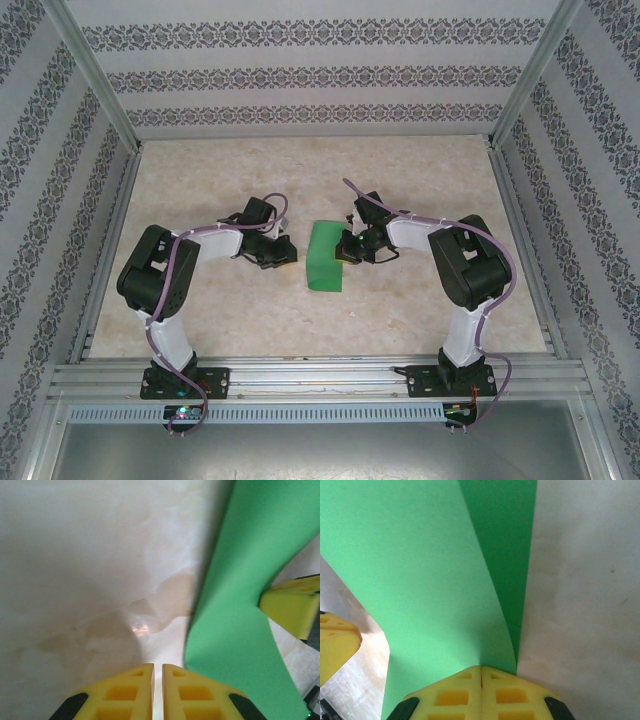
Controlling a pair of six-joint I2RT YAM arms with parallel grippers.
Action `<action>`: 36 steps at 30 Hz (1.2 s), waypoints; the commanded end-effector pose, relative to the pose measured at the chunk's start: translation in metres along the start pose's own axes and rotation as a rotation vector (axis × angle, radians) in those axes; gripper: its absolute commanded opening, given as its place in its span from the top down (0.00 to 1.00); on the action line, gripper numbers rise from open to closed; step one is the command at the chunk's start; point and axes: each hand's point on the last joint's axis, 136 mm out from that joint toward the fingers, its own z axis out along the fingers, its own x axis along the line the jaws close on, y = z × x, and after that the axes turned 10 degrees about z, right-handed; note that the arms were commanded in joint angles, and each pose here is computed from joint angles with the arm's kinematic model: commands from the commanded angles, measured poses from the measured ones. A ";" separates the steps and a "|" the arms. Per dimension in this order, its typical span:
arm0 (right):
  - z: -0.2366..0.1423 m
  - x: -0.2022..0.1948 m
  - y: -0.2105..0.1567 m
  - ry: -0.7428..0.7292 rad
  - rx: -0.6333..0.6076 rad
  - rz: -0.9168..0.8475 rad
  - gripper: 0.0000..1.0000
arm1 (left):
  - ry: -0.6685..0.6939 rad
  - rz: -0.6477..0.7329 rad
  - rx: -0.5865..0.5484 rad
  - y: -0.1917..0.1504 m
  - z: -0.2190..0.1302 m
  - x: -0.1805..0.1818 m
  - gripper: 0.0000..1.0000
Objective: Fold a paper plane with a square sheet of paper (fold left side to right side)
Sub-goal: First fold the square sheet of paper in half at the center of the table, then hold the square sheet of paper at the center of the table.
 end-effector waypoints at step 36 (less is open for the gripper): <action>-0.016 0.027 0.004 0.078 -0.045 -0.048 1.00 | 0.035 0.031 0.157 -0.020 0.054 -0.008 0.89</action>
